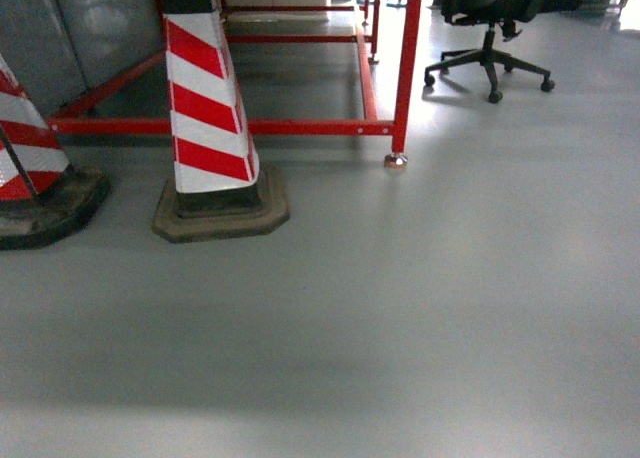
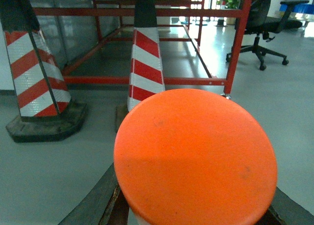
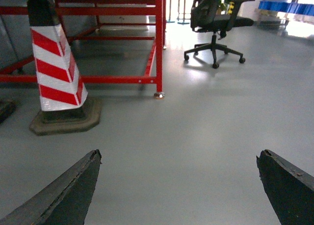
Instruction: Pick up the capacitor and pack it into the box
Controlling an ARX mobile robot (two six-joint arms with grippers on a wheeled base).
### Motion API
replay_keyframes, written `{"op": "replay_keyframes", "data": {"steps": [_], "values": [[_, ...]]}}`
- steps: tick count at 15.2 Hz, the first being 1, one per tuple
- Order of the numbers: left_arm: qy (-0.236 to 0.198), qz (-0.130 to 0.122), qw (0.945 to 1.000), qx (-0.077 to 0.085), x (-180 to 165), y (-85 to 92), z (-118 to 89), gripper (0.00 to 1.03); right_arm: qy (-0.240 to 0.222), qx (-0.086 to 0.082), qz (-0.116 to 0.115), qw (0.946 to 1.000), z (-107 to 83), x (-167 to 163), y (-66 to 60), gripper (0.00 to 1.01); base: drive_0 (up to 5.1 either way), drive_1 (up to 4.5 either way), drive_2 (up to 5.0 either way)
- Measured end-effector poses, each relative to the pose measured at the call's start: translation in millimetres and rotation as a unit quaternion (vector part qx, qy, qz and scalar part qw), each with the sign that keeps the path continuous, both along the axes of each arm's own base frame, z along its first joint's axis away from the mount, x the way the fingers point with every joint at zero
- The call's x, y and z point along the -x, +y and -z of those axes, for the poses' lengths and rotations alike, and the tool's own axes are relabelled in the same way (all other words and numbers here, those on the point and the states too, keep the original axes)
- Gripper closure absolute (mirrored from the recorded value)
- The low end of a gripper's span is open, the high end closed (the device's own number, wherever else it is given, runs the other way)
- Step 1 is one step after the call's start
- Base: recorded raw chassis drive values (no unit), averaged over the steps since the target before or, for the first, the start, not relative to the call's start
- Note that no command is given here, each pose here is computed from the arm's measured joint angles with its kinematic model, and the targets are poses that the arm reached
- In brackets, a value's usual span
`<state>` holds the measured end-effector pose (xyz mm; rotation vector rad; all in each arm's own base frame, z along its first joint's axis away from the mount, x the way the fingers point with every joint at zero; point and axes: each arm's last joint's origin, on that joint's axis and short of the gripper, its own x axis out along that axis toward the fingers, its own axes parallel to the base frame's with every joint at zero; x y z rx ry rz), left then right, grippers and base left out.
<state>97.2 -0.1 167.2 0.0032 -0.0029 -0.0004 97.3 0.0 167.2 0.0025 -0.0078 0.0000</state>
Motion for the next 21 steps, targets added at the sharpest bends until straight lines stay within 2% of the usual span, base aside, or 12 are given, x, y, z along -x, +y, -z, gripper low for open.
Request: {"op": "replay_keyframes", "data": {"steps": [14,21], "values": [[0.001,0.001,1.0,0.0,0.0,0.0,0.1,0.58,0.003,0.0,0.0,1.0,0.7,0.0,0.0,0.03,-4.9,2.46,2.5],[0.001,-0.001,1.0,0.0,0.0,0.0,0.2,0.58,0.003,0.0,-0.002,1.0,0.6,0.0,0.1,0.03,0.0,0.0,0.0]]}}
